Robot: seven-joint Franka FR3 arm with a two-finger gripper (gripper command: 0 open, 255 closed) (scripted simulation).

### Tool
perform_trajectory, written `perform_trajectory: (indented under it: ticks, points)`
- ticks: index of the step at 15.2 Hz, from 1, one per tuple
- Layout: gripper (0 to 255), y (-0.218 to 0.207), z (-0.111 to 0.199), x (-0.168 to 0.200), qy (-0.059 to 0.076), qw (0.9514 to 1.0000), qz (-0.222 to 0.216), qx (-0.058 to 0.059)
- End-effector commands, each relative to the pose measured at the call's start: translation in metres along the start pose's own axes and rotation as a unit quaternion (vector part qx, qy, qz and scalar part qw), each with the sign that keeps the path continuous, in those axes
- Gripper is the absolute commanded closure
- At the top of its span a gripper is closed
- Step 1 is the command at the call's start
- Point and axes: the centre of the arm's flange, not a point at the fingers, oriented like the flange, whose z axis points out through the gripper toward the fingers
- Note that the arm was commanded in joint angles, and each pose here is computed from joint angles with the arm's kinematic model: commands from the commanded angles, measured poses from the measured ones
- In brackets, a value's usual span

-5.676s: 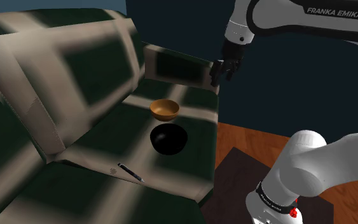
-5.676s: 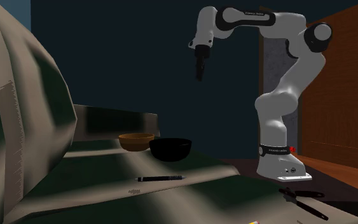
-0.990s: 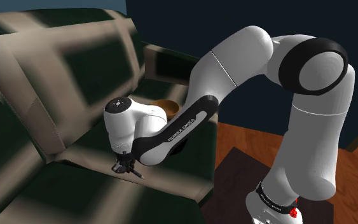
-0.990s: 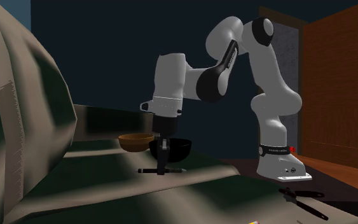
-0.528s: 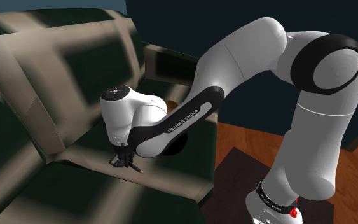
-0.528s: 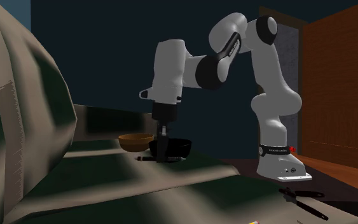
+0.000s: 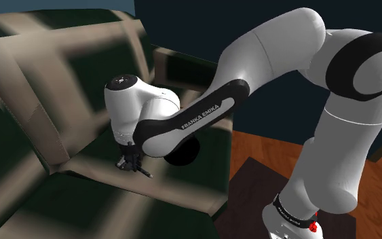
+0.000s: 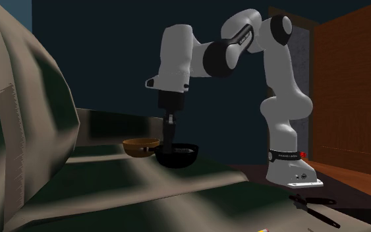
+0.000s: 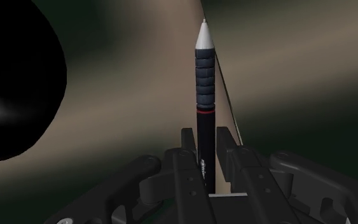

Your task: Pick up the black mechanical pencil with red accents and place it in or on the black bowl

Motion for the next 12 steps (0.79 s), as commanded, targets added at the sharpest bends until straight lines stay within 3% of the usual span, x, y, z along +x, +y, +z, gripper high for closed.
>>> perform_trajectory:
  ticks: [1, 8, 12]
  points:
    - [255, 0.001, -0.011, 0.002, 0.000, 1.0000, 0.000, 0.000]
    - [255, 0.004, -0.045, 0.005, 0.000, 1.0000, 0.000, 0.000]
    - [255, 0.055, -0.044, -0.006, 0.000, 1.0000, 0.000, 0.000]
